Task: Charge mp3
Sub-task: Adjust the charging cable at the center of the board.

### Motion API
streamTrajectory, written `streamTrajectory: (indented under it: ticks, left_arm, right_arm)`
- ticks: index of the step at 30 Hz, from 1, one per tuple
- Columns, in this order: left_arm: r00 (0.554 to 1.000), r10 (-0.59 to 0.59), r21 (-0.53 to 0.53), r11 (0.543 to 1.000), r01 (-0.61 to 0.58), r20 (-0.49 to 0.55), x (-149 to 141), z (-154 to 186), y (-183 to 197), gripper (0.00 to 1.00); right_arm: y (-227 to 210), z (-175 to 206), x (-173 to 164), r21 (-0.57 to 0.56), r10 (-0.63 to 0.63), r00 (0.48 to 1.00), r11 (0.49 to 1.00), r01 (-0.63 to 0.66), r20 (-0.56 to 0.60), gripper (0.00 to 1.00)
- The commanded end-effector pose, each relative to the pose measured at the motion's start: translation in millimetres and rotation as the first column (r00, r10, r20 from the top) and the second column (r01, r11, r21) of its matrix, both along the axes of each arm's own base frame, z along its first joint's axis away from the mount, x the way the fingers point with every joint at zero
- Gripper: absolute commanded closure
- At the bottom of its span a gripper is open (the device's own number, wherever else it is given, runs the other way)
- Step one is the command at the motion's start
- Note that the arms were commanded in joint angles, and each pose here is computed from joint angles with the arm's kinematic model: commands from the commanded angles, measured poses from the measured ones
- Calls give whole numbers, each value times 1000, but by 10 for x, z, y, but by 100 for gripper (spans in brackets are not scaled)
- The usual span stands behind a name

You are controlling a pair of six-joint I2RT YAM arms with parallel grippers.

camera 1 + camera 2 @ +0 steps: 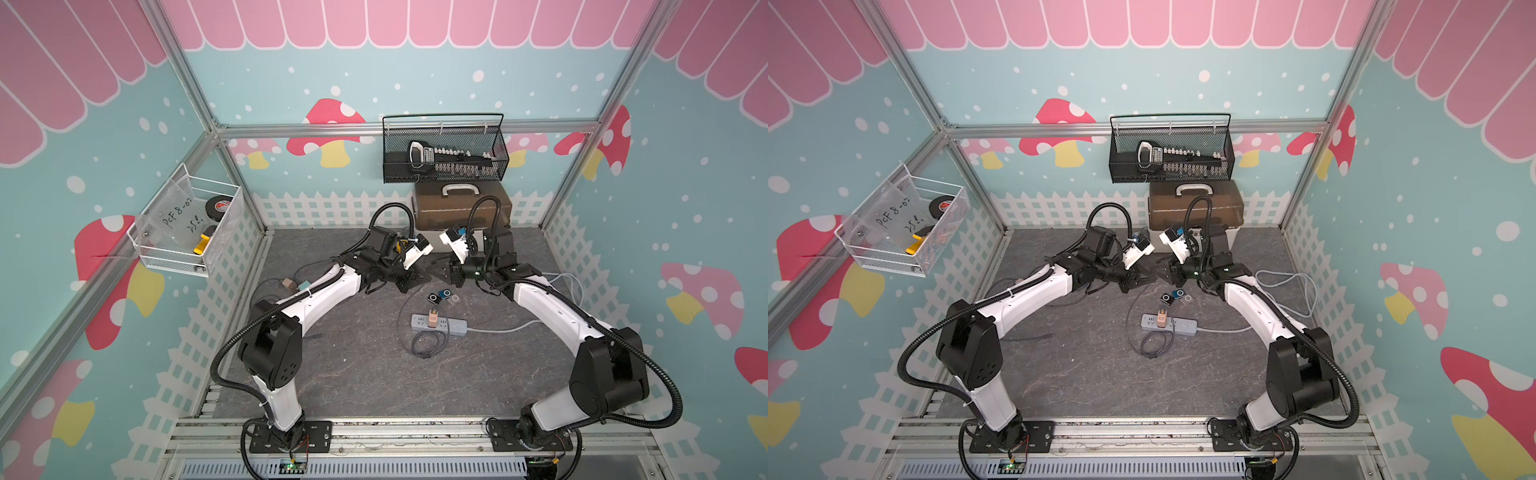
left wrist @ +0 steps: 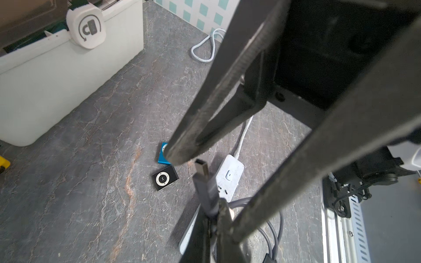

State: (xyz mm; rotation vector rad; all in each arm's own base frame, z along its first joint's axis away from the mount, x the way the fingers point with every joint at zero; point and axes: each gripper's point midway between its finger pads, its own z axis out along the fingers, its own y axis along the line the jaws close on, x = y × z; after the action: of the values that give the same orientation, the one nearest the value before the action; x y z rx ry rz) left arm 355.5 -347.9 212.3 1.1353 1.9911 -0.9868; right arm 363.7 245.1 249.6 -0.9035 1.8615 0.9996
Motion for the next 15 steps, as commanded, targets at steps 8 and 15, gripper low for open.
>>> streamTrajectory:
  ticks: [8, 15]
  left_arm:
    - [993, -80, 18, 997, 79, 88, -63, 145, -37, 100]
    - [989, -86, 48, 996, 81, 119, -76, 119, -53, 100]
  right_arm:
    - [45, 23, -47, 58, 71, 995, 996, -67, -65, 78]
    - [33, -19, -36, 57, 61, 994, 997, -56, -92, 76]
